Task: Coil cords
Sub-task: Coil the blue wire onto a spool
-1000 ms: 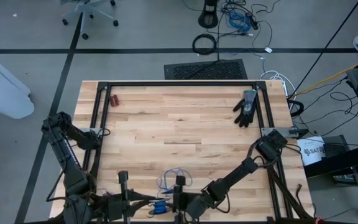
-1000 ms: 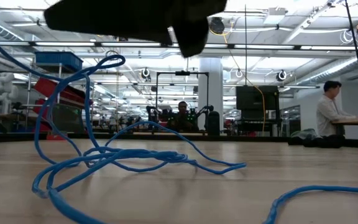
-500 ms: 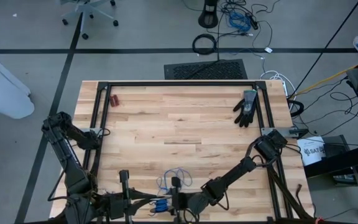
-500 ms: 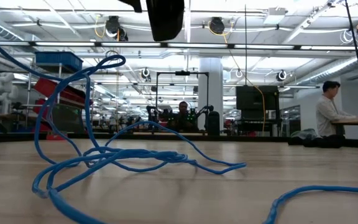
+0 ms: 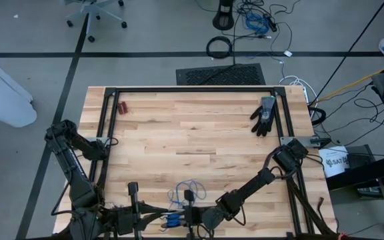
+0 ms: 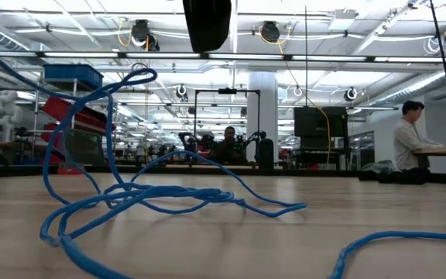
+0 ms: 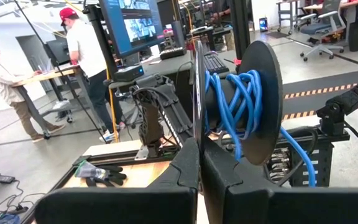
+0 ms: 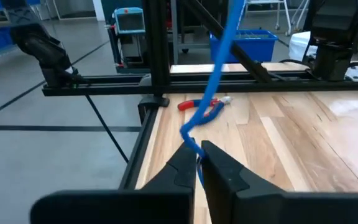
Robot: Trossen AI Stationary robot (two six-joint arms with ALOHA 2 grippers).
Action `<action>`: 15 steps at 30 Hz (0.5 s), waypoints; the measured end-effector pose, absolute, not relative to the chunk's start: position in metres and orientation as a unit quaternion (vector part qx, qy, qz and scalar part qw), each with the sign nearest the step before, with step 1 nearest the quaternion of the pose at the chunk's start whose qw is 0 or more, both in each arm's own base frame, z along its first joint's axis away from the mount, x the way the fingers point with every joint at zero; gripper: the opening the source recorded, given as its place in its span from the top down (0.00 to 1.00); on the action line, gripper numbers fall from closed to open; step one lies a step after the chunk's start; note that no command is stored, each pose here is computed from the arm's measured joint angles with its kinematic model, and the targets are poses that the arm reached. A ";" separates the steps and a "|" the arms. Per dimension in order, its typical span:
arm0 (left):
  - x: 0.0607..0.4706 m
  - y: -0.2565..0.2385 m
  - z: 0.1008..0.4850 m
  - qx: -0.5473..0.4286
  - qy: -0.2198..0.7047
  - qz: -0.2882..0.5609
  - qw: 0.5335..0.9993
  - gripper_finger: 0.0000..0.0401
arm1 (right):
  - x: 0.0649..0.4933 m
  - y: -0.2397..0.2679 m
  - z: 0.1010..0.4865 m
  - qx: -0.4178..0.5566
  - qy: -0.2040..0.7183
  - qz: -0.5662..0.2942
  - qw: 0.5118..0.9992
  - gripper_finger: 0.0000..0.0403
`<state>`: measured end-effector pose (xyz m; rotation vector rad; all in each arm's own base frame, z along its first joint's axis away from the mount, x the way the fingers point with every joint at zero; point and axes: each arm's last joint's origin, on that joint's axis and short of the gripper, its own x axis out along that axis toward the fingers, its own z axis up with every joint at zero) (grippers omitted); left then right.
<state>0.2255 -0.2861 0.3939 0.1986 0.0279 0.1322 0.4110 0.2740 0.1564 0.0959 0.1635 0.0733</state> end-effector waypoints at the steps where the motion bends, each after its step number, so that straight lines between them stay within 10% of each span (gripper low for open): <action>1: 0.225 -0.286 0.394 0.099 0.014 0.066 0.993 0.98 | 0.411 0.275 0.157 0.050 0.081 0.038 0.995 0.97; 15: 0.225 -0.286 0.394 0.100 0.015 0.066 0.993 0.98 | 0.403 0.284 0.154 0.048 0.092 0.036 0.994 0.79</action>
